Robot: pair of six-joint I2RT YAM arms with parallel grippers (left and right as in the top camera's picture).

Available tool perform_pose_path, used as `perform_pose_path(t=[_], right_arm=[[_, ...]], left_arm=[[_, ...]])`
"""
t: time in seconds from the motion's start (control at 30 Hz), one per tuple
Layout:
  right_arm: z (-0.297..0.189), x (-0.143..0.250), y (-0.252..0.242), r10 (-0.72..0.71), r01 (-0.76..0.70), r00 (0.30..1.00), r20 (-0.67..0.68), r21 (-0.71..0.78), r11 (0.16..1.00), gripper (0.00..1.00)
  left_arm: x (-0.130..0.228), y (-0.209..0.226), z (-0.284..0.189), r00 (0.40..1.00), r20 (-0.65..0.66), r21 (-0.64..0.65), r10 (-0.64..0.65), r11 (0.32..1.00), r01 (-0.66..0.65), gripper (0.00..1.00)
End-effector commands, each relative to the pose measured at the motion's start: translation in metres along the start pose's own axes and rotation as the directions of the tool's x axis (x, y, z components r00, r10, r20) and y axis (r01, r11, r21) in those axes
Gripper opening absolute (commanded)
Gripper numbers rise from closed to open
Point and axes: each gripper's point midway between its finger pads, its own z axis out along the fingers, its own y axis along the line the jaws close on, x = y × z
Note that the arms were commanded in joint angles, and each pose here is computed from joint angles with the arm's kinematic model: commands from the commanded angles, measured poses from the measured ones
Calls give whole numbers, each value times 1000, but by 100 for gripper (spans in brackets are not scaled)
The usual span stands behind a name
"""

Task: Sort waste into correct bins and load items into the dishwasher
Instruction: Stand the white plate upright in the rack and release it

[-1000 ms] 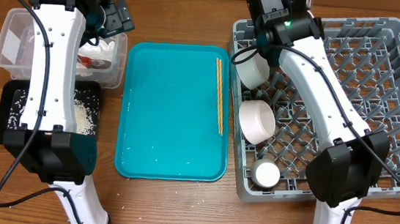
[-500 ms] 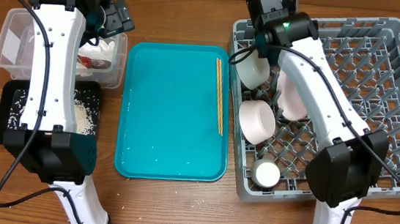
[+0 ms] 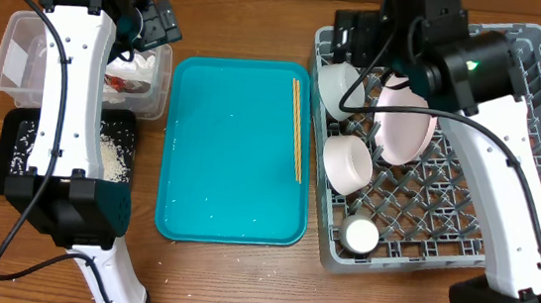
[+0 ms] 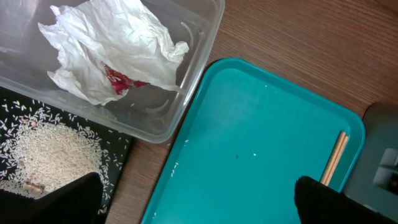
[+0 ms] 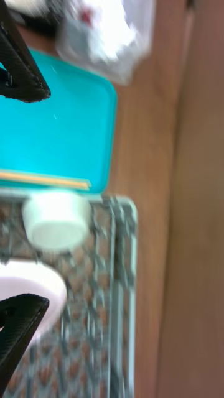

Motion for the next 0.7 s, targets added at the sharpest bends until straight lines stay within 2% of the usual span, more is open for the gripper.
perform_pose_path(t=[0.0, 0.2, 0.5, 0.67], right_arm=[[12, 18, 20, 41, -51, 995, -88, -107, 993, 100], [17, 37, 25, 73, -95, 983, -166, -130, 987, 100], [24, 45, 37, 83, -120, 977, -196, -182, 976, 100], [24, 45, 38, 82, -121, 976, -199, -191, 974, 100]], left_arm=[[-3, -5, -8, 1000, 25, 17, -3, 1000, 3, 100], [-11, -11, -8, 999, 53, 46, -4, 999, 2, 100], [-2, -8, -7, 1000, 16, 31, 1, 1000, -1, 100], [3, -7, -7, 998, 1, 24, 61, 998, -61, 100]])
